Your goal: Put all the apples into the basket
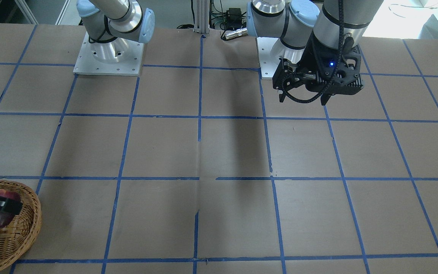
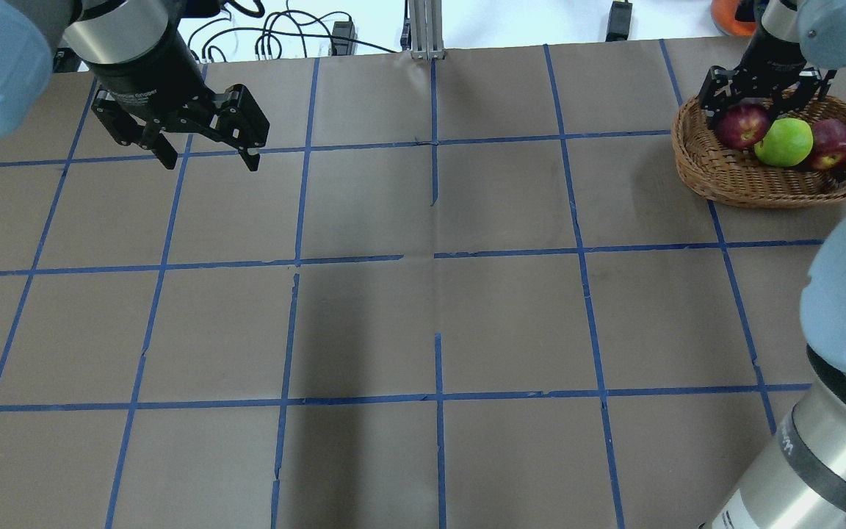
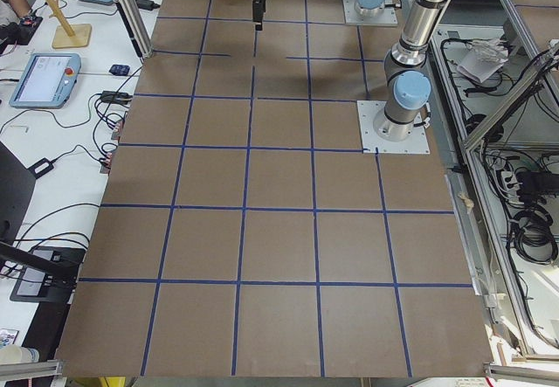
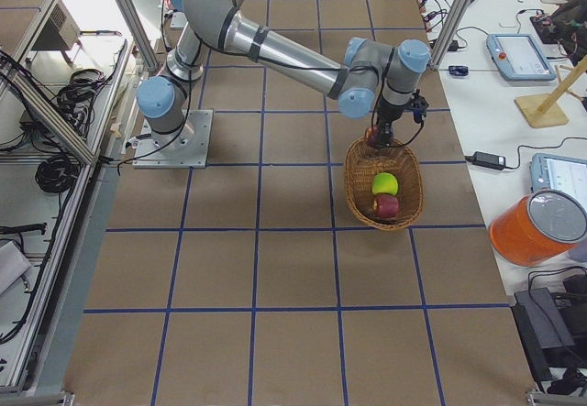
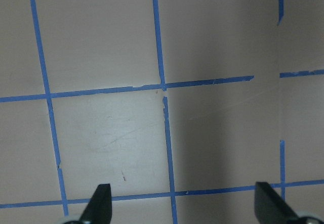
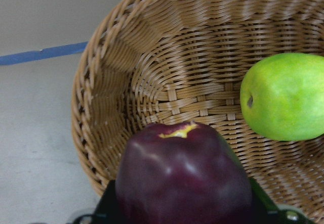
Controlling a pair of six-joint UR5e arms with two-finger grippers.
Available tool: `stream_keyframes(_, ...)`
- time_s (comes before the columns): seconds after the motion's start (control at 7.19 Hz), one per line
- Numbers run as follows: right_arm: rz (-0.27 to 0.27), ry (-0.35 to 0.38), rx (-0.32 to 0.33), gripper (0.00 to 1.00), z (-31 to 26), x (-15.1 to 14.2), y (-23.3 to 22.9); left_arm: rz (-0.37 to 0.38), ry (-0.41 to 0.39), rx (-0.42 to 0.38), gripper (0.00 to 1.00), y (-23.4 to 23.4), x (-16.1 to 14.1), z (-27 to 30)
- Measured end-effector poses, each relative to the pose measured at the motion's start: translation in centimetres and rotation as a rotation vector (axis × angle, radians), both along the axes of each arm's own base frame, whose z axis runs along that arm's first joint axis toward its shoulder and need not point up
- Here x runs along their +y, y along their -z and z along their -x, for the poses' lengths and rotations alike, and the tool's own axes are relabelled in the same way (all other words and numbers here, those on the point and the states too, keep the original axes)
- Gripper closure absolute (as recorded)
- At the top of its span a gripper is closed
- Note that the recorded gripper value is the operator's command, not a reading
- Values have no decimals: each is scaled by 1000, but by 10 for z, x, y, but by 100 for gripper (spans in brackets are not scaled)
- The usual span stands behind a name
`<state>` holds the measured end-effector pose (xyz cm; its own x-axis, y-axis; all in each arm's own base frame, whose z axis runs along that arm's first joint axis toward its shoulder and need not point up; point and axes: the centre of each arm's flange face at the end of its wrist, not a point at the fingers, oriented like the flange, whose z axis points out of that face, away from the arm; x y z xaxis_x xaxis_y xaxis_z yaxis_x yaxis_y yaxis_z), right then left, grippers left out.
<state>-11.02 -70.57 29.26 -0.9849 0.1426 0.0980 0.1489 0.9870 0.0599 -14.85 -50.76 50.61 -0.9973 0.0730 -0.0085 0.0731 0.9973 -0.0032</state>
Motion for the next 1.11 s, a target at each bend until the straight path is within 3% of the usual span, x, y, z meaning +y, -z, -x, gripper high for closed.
stream_keyframes(0.14, -15, -11, 6, 85, 8, -1, 16, 0, 0, -1, 0, 0, 0, 0)
stream_keyframes(0.28, -26, -19, 4, 54, 11, -1, 28, 0, -1, -1, 0, 0, 0, -1)
stream_keyframes(0.42, -24, -22, 4, 35, 12, -2, 37, 0, -1, -2, 0, 0, 0, -1)
stream_keyframes(0.56, 1, -23, 11, 0, 13, -6, 44, 0, 0, -2, 0, 0, 0, 0)
stream_keyframes(1.11, 49, -23, 26, 0, 16, -16, 55, -1, 2, -2, 0, 1, 0, 0)
